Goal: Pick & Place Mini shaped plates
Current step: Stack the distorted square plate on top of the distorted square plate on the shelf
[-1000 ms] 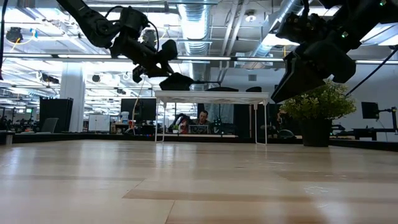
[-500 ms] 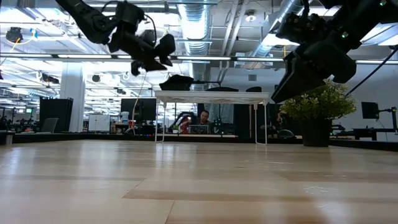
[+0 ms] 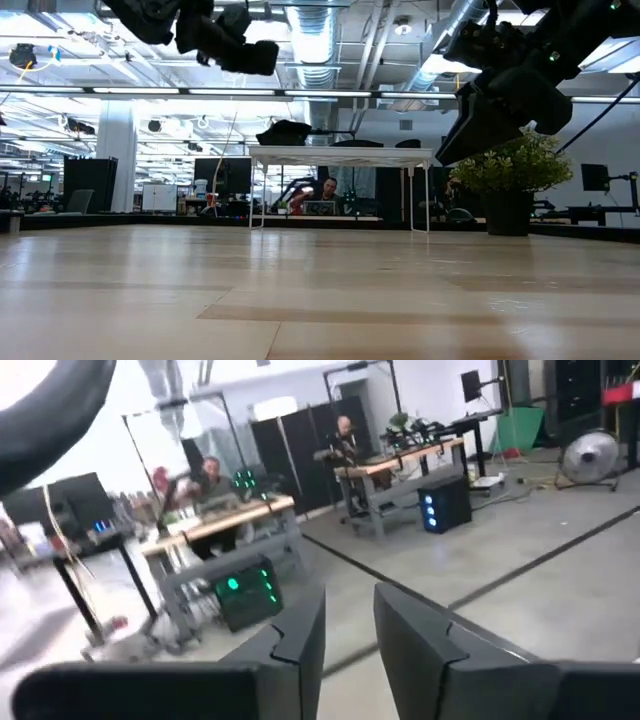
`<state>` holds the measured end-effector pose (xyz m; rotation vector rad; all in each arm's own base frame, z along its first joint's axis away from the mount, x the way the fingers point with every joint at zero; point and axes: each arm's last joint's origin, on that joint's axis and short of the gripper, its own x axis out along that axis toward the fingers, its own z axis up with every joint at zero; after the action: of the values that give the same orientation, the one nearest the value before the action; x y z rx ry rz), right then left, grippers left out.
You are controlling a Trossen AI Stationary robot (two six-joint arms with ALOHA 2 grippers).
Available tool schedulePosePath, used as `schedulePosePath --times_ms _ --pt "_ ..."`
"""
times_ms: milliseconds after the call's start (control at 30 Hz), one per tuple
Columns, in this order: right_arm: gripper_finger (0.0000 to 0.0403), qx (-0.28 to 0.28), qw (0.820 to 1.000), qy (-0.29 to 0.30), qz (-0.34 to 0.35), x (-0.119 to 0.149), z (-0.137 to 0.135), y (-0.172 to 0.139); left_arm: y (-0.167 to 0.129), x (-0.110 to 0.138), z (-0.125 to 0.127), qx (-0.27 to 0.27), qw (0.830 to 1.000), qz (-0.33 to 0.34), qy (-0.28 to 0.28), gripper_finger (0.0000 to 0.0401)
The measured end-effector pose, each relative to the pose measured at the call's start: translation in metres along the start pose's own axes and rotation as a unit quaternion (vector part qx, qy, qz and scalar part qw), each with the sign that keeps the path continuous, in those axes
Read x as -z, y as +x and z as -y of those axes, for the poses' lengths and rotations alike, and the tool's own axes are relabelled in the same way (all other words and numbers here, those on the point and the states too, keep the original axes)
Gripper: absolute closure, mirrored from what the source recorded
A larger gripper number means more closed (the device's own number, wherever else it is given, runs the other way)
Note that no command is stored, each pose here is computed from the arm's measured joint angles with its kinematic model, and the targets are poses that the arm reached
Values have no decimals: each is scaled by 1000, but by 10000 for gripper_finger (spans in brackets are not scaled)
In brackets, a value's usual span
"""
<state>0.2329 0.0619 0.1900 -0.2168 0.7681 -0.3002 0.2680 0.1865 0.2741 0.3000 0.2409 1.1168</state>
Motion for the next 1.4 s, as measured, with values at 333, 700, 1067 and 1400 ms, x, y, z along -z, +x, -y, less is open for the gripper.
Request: schedulePosePath --times_ms 333,700,1067,1400 --pt "295 6 1000 0 -1 -1 3 2 37 -3 11 58 994 80 52 324" --pt "295 8 1000 2 -2 -1 4 2 82 33 19 17 991 92 91 332" --pt "295 4 1000 21 14 -4 4 2 86 39 20 2 991 98 90 340" --pt "295 0 999 26 19 -5 2 1 95 54 2 -44 992 30 114 342"
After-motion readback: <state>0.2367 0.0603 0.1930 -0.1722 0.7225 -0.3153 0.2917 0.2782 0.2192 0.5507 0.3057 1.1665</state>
